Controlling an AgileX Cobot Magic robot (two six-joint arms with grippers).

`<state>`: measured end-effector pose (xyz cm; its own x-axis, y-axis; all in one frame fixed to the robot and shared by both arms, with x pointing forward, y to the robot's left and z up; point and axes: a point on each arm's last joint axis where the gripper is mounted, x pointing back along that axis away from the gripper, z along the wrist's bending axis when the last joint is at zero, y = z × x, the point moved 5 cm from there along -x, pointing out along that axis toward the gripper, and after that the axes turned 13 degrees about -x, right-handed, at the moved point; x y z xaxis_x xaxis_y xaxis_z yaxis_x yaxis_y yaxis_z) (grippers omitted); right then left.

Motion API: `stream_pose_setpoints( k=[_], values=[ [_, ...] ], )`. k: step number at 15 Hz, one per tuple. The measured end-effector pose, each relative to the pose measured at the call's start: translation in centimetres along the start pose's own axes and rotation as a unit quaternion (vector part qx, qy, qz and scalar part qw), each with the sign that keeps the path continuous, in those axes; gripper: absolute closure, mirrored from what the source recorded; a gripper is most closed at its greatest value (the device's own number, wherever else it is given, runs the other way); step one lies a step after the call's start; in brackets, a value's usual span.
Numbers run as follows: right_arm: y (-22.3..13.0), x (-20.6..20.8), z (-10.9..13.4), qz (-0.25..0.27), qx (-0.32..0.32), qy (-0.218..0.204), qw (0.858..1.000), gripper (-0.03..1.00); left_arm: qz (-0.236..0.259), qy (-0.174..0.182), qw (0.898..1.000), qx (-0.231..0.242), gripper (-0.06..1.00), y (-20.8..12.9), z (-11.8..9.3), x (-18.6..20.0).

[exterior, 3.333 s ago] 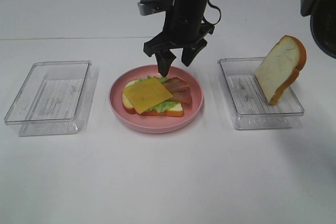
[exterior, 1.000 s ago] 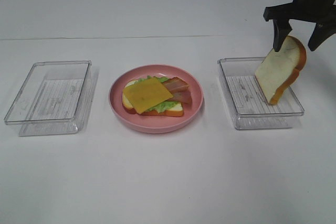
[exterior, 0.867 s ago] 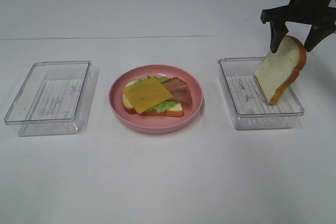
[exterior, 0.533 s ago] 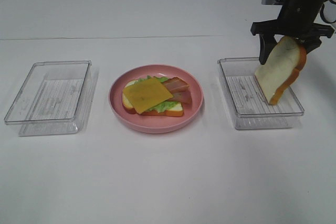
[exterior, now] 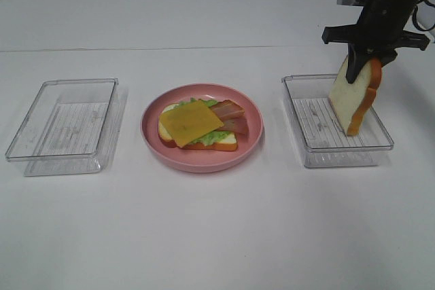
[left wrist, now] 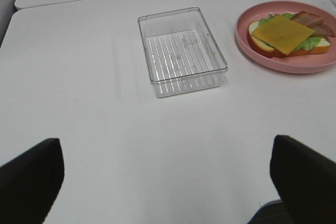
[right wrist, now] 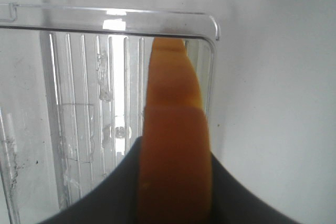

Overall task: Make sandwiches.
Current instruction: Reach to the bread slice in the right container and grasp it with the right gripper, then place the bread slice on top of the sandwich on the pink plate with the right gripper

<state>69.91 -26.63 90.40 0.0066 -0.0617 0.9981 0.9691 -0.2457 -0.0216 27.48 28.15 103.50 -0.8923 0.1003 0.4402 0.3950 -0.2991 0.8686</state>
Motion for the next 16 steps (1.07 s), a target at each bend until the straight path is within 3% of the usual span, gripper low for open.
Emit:
stream_pose_setpoints(
  k=[3, 6, 12, 14, 16],
  values=[
    [0.0, 0.9, 0.0, -0.009, 0.001, 0.003, 1.000, 0.74, 0.000, 0.000, 1.000, 0.000, -0.05, 0.0, 0.0, 0.0],
    [-0.5, 4.3, 0.5, -0.038, -0.001, 0.026, 0.999, 0.74, 0.000, 0.000, 1.000, 0.000, -0.05, 0.0, 0.0, 0.0],
    [-3.9, 15.0, 3.1, -0.114, -0.019, 0.163, 0.980, 0.74, 0.000, 0.000, 1.000, 0.000, -0.05, 0.0, 0.0, 0.0],
    [-5.5, 16.1, 3.7, -0.104, -0.024, 0.192, 0.976, 0.74, 0.000, 0.000, 1.000, 0.000, -0.05, 0.0, 0.0, 0.0],
    [-6.9, 15.2, 3.8, -0.080, -0.023, 0.192, 0.978, 0.74, 0.000, 0.000, 1.000, 0.000, -0.05, 0.0, 0.0, 0.0]
  ],
)
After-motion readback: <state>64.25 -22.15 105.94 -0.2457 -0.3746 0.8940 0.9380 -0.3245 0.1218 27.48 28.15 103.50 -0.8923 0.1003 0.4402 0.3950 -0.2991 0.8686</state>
